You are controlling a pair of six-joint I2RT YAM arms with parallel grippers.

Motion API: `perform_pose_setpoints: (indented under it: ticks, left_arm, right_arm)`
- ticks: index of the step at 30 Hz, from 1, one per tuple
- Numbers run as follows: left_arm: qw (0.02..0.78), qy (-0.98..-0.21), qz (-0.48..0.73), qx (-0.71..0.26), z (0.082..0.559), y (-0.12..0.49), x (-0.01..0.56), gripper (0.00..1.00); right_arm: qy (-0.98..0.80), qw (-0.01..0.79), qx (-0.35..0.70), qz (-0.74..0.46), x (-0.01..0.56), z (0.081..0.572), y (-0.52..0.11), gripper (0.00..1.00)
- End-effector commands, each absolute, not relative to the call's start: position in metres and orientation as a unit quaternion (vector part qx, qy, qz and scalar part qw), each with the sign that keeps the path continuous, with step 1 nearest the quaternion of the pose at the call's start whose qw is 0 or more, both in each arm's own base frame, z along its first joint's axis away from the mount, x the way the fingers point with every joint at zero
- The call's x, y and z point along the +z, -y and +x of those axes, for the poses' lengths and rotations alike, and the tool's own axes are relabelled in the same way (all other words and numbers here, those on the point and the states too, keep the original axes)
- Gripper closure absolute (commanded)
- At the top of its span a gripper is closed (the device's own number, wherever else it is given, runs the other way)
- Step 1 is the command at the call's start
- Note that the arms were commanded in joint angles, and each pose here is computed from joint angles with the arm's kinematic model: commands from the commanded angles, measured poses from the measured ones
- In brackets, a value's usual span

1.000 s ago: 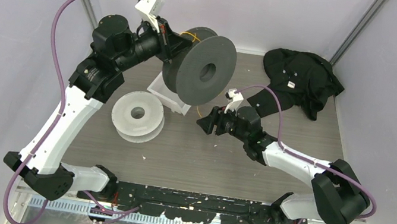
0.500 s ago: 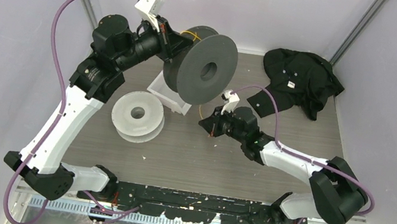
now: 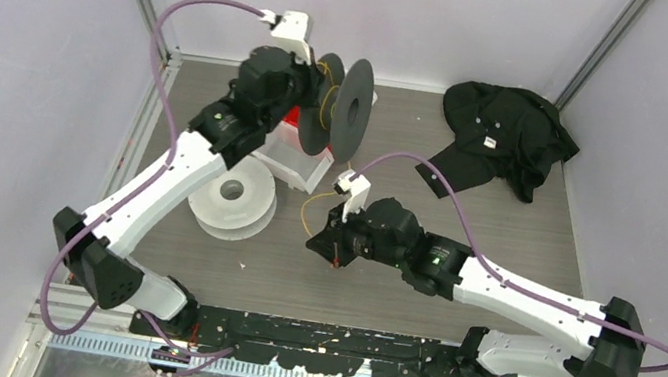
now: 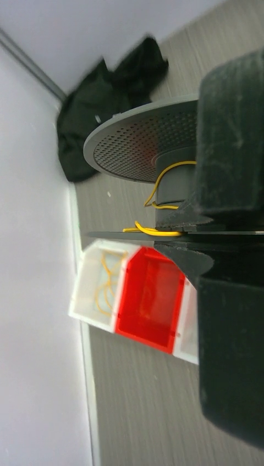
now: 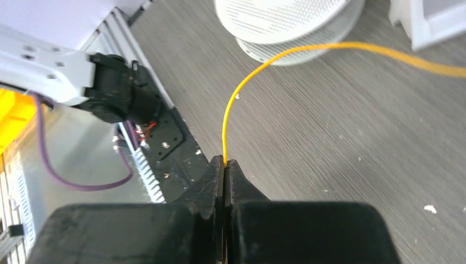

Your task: Wrap the cables

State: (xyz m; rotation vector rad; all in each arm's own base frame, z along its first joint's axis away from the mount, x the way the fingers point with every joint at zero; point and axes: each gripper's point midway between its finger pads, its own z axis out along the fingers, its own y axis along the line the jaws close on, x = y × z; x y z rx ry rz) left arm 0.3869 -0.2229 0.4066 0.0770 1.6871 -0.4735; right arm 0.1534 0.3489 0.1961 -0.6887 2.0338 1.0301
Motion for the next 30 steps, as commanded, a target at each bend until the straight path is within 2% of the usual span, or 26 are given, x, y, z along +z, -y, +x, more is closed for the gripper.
perform_pose_setpoints:
  ticks: [1, 4, 10, 15, 24, 30]
  left_arm:
    - [0.691, -0.713, -0.009, -0.121, 0.402, 0.209, 0.418, 1.0]
    - [0.672, -0.734, 0.028, -0.089, 0.401, 0.218, 0.395, 1.0]
    - [0.639, -0.754, 0.101, -0.116, 0.385, 0.241, 0.365, 1.0]
    - [0.611, -0.763, 0.149, -0.147, 0.365, 0.254, 0.347, 1.0]
    - [0.582, -0.744, 0.241, -0.223, 0.317, 0.267, 0.35, 1.0]
    - [0.563, -0.72, 0.283, -0.29, 0.28, 0.274, 0.373, 1.0]
  right_arm:
    - [-0.767, 0.399, 0.399, -0.304, 0.26, 0.141, -0.349, 0.99]
    - [-0.742, 0.429, 0.395, -0.33, 0.296, 0.144, -0.347, 0.99]
    - [-0.694, 0.544, 0.319, -0.348, 0.371, 0.188, -0.326, 0.99]
    - [-0.693, 0.565, 0.309, -0.325, 0.397, 0.238, -0.304, 1.0]
    - [-0.74, 0.551, 0.249, -0.296, 0.361, 0.302, -0.267, 1.0]
    - [-0.785, 0.509, 0.246, -0.254, 0.307, 0.316, -0.235, 0.99]
